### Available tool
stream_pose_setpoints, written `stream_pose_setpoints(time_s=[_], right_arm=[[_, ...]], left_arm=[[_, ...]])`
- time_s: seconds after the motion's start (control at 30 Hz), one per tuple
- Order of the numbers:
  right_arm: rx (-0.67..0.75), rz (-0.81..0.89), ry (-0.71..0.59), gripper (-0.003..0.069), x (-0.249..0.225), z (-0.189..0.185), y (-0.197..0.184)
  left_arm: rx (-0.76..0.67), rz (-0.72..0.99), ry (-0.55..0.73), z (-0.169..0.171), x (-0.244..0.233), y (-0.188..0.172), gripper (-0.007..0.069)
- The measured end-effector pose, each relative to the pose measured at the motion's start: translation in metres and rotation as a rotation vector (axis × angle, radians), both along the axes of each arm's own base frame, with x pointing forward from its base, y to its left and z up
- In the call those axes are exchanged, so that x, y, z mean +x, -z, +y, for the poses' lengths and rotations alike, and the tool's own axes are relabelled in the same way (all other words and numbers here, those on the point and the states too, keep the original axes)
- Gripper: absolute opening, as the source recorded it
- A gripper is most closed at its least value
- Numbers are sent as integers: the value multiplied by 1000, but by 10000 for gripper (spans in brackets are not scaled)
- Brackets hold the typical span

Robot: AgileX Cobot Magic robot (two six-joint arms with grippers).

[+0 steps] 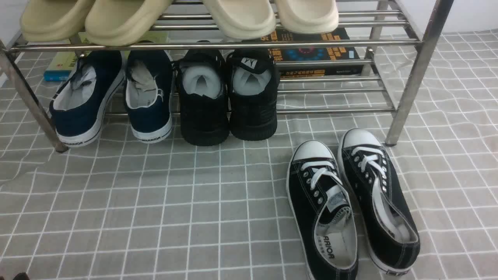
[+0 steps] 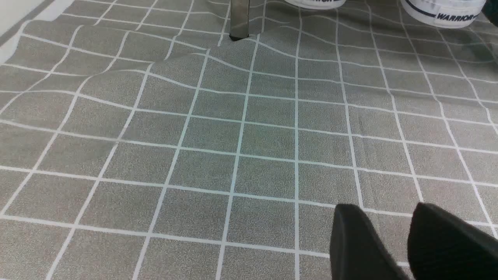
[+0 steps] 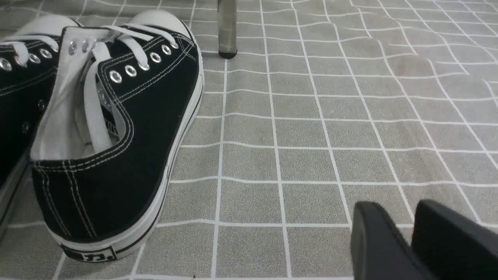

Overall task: Take the shoes off the shelf with your hand from the grey coffee tablecloth.
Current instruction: 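Grasp the leftmost shoe on the bottom shelf of the shoe rack with the left gripper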

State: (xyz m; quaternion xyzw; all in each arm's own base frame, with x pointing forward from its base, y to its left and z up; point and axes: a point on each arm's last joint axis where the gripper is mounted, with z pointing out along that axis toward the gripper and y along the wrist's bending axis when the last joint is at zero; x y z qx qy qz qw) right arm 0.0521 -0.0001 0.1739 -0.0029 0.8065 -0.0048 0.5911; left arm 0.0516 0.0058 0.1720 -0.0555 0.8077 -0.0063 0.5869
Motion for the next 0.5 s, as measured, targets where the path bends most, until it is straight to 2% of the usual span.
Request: stream_pose_setpoints(time_s=[0.37,0.5], right_arm=[[0,0,0,190,0,0,0],[0,0,0,194,0,0,0]], left_arm=[[3,0,0,0,0,0,240],[68,0,-3,2,0,0,240]])
